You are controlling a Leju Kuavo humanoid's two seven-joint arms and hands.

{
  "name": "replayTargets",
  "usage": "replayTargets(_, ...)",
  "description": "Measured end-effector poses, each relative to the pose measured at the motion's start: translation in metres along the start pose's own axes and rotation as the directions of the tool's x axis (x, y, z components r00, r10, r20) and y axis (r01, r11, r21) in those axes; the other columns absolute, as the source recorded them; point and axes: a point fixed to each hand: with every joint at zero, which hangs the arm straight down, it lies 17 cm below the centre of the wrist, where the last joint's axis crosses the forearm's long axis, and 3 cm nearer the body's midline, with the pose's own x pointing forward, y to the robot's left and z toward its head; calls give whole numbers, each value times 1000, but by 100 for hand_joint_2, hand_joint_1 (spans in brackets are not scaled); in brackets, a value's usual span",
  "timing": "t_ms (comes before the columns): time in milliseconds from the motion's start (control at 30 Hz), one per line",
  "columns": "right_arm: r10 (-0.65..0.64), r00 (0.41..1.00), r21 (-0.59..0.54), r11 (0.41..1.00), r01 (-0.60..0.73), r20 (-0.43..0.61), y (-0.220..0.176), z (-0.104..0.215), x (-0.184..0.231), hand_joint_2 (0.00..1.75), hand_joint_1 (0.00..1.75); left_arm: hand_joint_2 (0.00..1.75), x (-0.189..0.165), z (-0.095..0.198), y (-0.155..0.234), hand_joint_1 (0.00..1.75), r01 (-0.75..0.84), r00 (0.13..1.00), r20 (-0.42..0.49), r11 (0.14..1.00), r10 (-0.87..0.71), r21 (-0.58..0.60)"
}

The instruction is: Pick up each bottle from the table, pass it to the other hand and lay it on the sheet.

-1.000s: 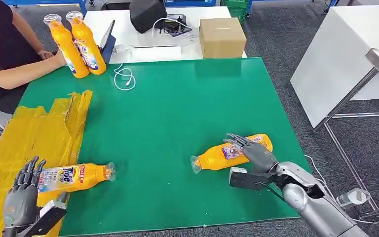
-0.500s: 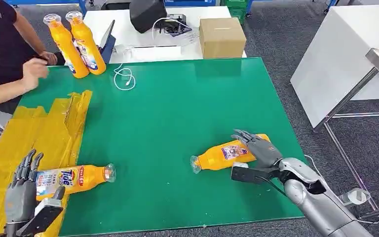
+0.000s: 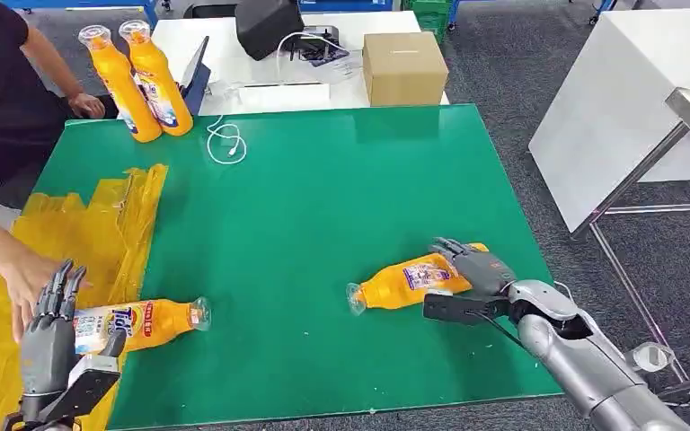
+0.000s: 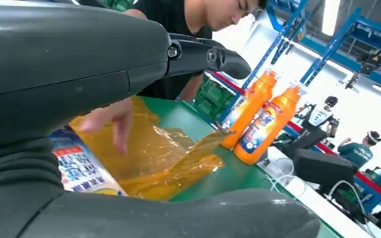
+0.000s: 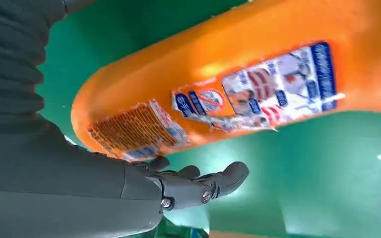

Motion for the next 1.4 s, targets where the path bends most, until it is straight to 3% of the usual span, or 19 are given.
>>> replayTargets(67,10,1000,12,1000,-10,-13,1,-1,-4,175,0,0,1,-1,0,0,-6,1000,1,1000,6,1)
replayTargets(100,16,1000,25,1000,-15,-26,3,-1,-8,175,38,0,1,-1,-1,0,-9,1000,2,1000,9,2)
replayTargets(133,21,999,36,999,-20,-36,4,0,-12,175,171,0,2,-2,-1,0,-13,1000,4,1000,13,3)
replayTargets(433,70,993,189,981,-52,-90,19,9,-46,175,175,0,12,-17,-8,0,-56,998,36,998,56,6)
replayTargets(667,98,991,221,972,-75,-94,21,9,-52,175,175,0,15,-22,-14,0,-75,996,47,997,75,1)
replayTargets(933,101,990,223,972,-77,-102,25,7,-56,175,175,0,15,-23,-18,0,-101,994,43,995,101,-3)
replayTargets(1067,23,995,114,993,-12,-93,27,-2,-42,175,175,0,16,-21,-25,0,-258,966,6,966,259,-31)
replayTargets(1200,-227,969,-94,967,236,94,27,-10,29,175,175,0,28,-12,-33,0,-618,785,-89,784,613,-60)
replayTargets(1267,-389,881,-140,889,436,269,18,-3,93,175,175,0,49,-8,-25,0,-805,593,-85,590,801,-57)
replayTargets(1300,-466,809,-148,827,542,359,7,4,125,175,175,0,61,-6,-18,0,-867,498,-67,495,865,-59)
replayTargets(1367,-532,704,-164,732,662,470,-21,15,161,175,175,0,77,-6,-10,0,-914,403,-39,400,914,-59)
replayTargets(1400,-538,680,-177,705,687,497,-33,20,168,175,175,0,81,-5,-8,0,-920,391,-33,389,920,-55)
